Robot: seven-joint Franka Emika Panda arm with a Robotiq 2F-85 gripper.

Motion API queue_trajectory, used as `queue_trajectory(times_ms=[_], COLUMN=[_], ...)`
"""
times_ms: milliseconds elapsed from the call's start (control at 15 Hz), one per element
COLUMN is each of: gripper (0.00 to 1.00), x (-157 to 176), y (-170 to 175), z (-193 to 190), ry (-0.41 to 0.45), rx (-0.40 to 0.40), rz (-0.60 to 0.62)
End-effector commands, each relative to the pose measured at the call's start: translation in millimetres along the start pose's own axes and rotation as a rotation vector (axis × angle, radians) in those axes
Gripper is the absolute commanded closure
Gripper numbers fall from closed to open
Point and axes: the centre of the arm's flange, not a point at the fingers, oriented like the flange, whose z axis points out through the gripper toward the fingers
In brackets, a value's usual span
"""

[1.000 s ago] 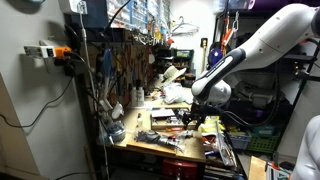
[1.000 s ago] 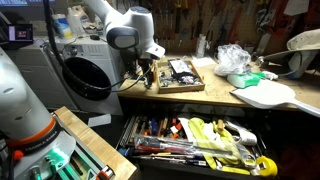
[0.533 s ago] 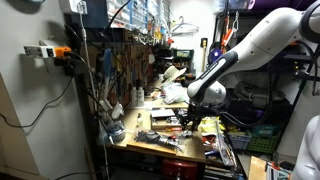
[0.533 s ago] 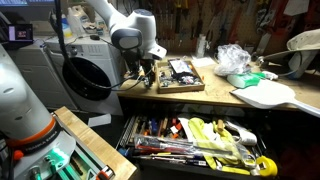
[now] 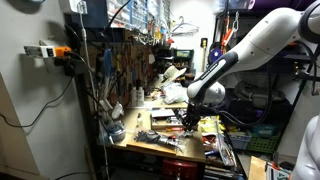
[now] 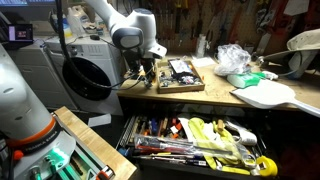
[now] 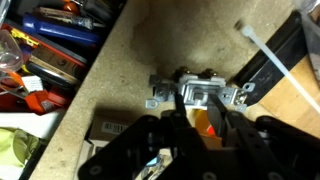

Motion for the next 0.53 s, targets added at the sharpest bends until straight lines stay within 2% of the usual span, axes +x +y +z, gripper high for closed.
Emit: queue_trajectory(times_ms=[0, 200, 467], gripper=[0.92, 1.00, 0.98], x=[0, -1, -4], y=[-4, -8, -11], z=[0, -5, -13], ry=[-0.015, -0.008, -0.009], rx=[-0.026, -0.039, -0.033], rz=[0.002, -0.008, -0.092])
